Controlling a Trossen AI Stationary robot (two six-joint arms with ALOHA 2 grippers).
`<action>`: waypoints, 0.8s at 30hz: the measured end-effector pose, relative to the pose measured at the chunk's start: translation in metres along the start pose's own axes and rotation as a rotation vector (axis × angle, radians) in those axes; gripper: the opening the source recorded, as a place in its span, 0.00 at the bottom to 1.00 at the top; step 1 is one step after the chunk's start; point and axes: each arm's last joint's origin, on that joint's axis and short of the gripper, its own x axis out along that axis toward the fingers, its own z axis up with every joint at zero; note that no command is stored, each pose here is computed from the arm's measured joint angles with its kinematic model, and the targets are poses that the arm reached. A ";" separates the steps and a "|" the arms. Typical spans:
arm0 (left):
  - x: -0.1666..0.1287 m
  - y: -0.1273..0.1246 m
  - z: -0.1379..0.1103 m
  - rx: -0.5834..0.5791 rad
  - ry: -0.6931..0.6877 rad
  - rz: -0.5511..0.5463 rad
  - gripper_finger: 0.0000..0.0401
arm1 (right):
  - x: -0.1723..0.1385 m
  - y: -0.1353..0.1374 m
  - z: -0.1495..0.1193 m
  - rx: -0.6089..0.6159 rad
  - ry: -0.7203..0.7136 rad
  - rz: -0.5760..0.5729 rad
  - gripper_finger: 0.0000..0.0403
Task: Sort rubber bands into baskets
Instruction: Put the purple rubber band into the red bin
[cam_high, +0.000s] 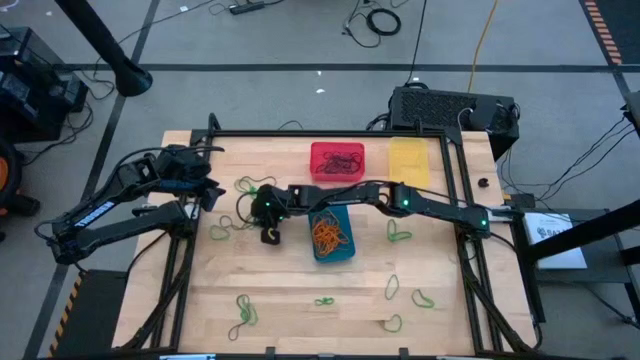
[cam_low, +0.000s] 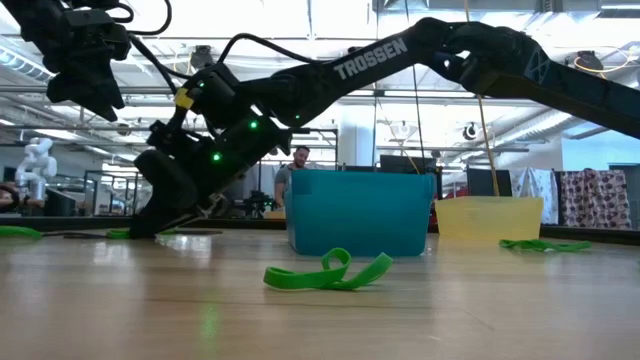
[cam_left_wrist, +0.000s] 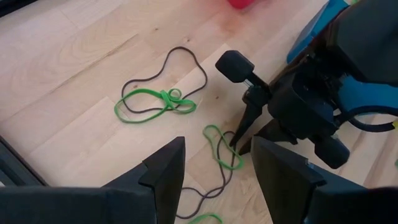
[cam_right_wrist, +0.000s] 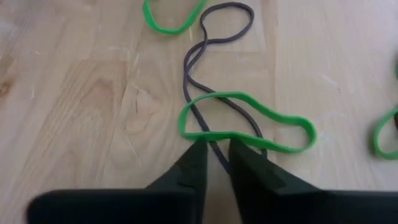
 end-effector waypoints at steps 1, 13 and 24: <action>0.000 0.000 0.000 0.000 -0.001 0.000 0.48 | 0.000 0.000 -0.001 0.001 0.011 0.000 0.12; 0.000 0.001 0.001 0.001 -0.011 0.025 0.48 | -0.039 0.016 0.035 -0.013 -0.036 0.097 0.00; 0.000 0.001 0.003 0.004 -0.037 0.044 0.48 | -0.107 0.025 0.094 -0.067 -0.266 0.086 0.00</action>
